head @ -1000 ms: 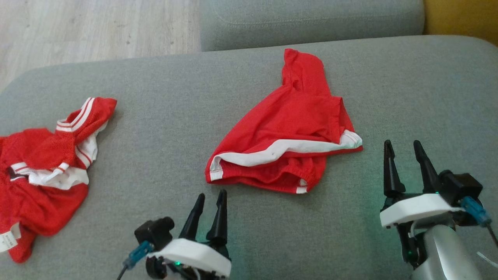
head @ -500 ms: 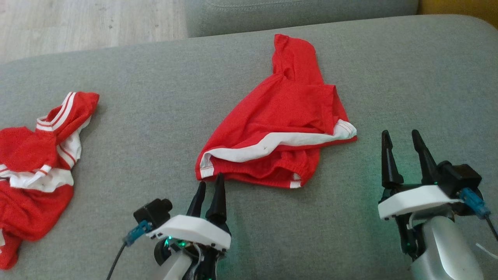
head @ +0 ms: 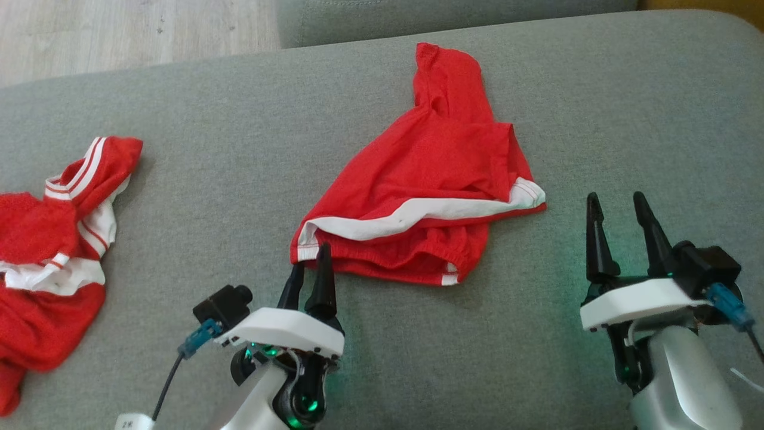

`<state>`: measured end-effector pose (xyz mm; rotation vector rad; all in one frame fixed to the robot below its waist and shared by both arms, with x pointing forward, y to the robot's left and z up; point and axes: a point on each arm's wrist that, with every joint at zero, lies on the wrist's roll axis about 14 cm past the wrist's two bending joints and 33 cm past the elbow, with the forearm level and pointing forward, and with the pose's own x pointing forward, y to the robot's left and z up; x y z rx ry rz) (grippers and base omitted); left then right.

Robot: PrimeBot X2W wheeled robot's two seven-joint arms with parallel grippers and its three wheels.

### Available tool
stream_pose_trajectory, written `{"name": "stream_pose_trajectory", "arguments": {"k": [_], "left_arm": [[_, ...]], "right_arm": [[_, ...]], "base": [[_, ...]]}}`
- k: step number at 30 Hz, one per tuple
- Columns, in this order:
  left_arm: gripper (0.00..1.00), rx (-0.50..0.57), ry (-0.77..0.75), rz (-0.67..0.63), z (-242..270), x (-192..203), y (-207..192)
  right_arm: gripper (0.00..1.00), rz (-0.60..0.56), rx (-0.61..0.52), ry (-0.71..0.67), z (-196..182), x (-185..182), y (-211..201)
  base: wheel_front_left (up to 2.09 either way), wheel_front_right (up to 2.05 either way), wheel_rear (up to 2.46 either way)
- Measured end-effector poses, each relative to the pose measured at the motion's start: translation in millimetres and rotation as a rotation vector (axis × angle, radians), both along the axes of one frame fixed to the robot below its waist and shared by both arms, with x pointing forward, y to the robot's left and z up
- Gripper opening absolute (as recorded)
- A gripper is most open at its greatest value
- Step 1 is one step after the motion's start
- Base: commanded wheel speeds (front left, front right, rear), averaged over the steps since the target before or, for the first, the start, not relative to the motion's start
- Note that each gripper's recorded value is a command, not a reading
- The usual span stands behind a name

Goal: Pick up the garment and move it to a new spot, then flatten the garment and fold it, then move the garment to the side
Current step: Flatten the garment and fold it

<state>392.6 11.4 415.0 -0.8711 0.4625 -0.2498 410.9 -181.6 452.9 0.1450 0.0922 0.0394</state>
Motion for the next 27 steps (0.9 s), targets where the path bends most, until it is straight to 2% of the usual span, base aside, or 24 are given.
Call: {"name": "stream_pose_trajectory", "arguments": {"k": [11, 12, 13, 15, 21, 27], "left_arm": [[1.00, -0.020, 0.009, 0.014, 0, 8, 2], [0.94, -0.024, 0.010, 0.017, 0, 9, 2], [0.55, -0.030, 0.009, 0.017, 0, 10, 2], [0.00, -0.033, 0.009, 0.017, 0, 10, 2], [0.00, -0.037, -0.009, 0.021, 3, 11, 5], [0.00, 0.008, -0.075, 0.013, 12, 14, 12]], "right_arm": [[1.00, -0.002, -0.002, 0.007, -3, 1, -1], [1.00, -0.002, -0.002, 0.008, -3, 1, -1], [1.00, -0.002, -0.002, 0.008, -3, 1, -1], [1.00, -0.001, -0.001, 0.010, -4, 1, 0], [1.00, 0.006, 0.000, 0.012, -5, 3, 2], [1.00, 0.037, -0.011, 0.021, -8, 6, 12]], "base": [[0.00, 0.00, 0.00], [0.00, 0.00, 0.00], [0.00, 0.00, 0.00], [0.00, 0.00, 0.00], [0.00, 0.00, 0.00], [0.00, 0.00, 0.00]]}}
